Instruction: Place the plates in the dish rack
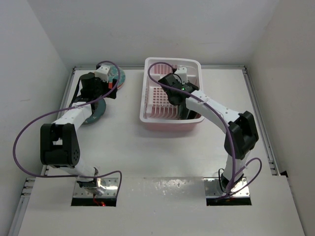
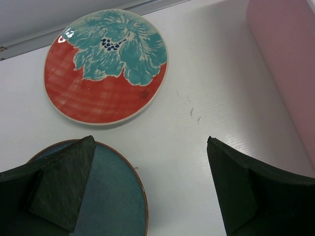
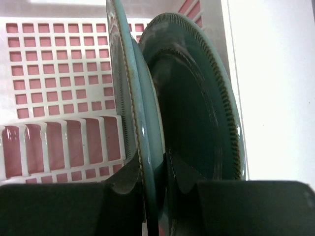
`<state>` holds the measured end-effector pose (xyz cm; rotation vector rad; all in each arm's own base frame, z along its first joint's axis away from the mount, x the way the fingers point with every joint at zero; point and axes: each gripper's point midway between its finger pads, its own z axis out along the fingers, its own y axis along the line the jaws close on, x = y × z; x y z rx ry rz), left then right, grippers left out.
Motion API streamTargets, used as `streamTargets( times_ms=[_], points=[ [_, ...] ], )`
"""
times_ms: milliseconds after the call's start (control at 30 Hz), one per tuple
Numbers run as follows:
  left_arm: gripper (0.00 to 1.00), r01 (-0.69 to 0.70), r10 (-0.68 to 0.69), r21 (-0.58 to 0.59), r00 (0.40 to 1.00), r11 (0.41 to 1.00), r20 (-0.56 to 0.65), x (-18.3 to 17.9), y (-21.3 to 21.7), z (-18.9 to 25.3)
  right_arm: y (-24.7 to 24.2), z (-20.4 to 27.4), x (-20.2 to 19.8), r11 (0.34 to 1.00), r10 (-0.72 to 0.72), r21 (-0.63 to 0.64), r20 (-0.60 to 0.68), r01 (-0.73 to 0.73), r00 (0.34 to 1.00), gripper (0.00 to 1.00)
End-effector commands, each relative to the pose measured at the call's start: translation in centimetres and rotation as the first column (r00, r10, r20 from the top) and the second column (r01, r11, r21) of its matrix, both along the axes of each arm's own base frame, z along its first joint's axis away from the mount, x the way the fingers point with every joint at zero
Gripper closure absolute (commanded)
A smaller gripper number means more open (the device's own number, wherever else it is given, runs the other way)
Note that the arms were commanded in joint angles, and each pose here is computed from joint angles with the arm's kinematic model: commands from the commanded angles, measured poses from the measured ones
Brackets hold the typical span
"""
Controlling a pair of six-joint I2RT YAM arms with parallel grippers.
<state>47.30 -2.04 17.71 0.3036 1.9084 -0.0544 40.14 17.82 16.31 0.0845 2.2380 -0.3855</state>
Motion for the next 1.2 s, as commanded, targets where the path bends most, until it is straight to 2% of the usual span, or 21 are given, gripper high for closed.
streamTargets(
  times_ms=[0, 33, 200, 267, 400, 567, 833, 967, 1100, 1167],
  points=[
    [0.00, 0.005, -0.004, -0.019, 0.998, 1.000, 0.064, 0.7, 0.1, 2.7, -0.7, 1.1, -0.1, 0.999, -0.039, 0.024, 0.032, 0.039, 0.999, 0.81],
    [0.00, 0.014, -0.013, -0.019, 0.998, 1.000, 0.064, 0.7, -0.3, 2.7, -0.9, 1.5, 0.0, 0.999, -0.039, 0.024, 0.041, 0.038, 0.998, 0.73],
    [0.00, 0.024, -0.023, -0.022, 0.998, 0.999, 0.064, 0.6, -0.5, 2.7, -0.3, 2.9, 0.2, 1.000, -0.005, 0.006, 0.071, 0.005, 0.997, 0.62],
    [0.00, 0.035, -0.033, -0.025, 0.997, 0.999, 0.073, 0.8, -0.7, 3.1, -0.4, 3.9, 0.3, 1.000, -0.004, -0.006, 0.090, 0.005, 0.996, 0.52],
    [0.00, 0.037, -0.036, -0.017, 0.997, 0.999, 0.066, 0.7, -0.7, 2.9, -0.3, 5.6, 0.4, 1.000, 0.021, -0.023, 0.119, -0.018, 0.993, 0.44],
    [0.00, 0.046, -0.045, -0.019, 0.996, 0.999, 0.075, 0.8, -0.8, 3.3, 1.0, 8.0, 0.9, 0.996, 0.087, -0.046, 0.156, -0.080, 0.984, 0.39],
    [0.00, 0.067, -0.066, -0.013, 0.995, 0.998, 0.077, 0.8, -1.4, 3.6, 0.6, 12.7, 0.8, 0.996, 0.076, -0.071, 0.266, -0.059, 0.961, 0.35],
    [0.00, 0.067, -0.066, -0.015, 0.997, 0.998, 0.048, 0.7, -1.4, 3.0, 0.8, 13.3, 0.8, 0.994, 0.094, -0.071, 0.269, -0.077, 0.958, 0.31],
    [0.04, -0.004, 0.006, 0.043, 0.999, 0.999, -0.047, 1.4, 0.7, 1.7, 2.1, 15.0, 1.4, 0.985, 0.174, -0.045, 0.302, -0.168, 0.937, 0.23],
    [0.07, -0.070, 0.092, 0.101, 0.969, 0.992, -0.229, 0.7, 3.4, -2.4, 3.3, 15.9, 1.6, 0.970, 0.229, 0.007, 0.319, -0.243, 0.920, 0.22]
  ],
)
